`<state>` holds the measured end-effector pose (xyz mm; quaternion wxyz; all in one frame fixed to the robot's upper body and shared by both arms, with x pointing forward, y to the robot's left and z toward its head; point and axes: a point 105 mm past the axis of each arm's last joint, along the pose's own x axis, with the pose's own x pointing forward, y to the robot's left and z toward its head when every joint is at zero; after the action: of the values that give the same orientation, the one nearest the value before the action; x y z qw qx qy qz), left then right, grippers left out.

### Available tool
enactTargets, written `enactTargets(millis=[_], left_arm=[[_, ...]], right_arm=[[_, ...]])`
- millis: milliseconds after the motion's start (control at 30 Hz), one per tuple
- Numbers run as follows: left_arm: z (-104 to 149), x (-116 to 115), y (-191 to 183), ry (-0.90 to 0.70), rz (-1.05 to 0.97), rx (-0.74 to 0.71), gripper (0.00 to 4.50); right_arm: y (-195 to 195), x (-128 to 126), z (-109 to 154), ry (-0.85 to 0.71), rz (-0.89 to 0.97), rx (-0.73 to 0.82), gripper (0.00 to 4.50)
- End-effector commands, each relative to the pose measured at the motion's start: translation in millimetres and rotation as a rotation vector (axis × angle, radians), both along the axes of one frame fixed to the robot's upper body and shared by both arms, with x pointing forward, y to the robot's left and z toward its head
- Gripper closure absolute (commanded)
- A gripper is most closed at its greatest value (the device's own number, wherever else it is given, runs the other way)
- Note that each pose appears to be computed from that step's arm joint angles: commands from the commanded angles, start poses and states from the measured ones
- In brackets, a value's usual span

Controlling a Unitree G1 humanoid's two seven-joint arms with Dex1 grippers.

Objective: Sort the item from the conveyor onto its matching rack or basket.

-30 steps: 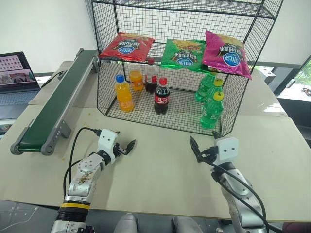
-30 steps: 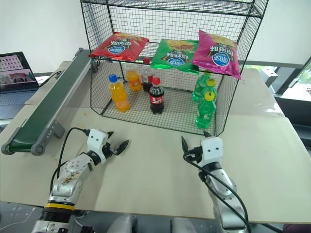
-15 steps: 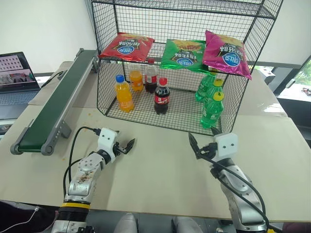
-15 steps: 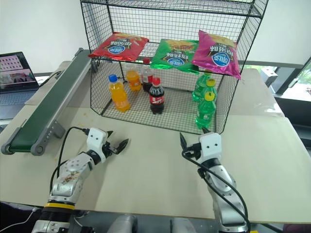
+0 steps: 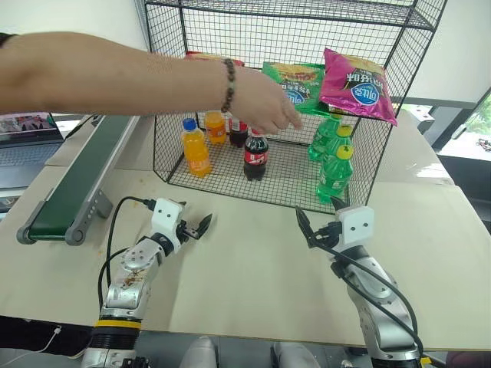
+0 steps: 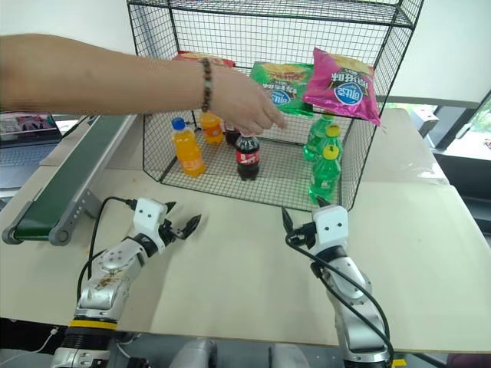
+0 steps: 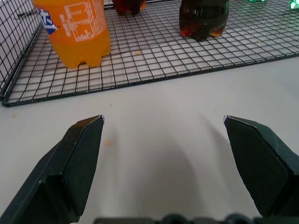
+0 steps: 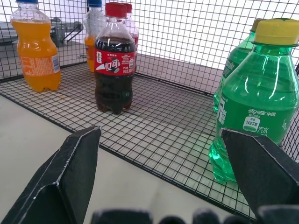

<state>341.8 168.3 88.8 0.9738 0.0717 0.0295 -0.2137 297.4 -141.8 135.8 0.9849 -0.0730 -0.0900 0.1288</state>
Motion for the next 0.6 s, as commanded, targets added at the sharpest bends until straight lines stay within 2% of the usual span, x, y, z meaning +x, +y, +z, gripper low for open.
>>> enactTargets(millis=[33, 600], left_arm=[[14, 3, -3, -0.051, -0.014, -0.012, 0.13], [20, 2, 9, -0.067, 0.017, 0.006, 0.13]], right_arm=[[-1, 1, 12, -0.045, -0.003, 0.003, 0.00], [5, 4, 10, -0.044, 0.012, 0.016, 0.00]])
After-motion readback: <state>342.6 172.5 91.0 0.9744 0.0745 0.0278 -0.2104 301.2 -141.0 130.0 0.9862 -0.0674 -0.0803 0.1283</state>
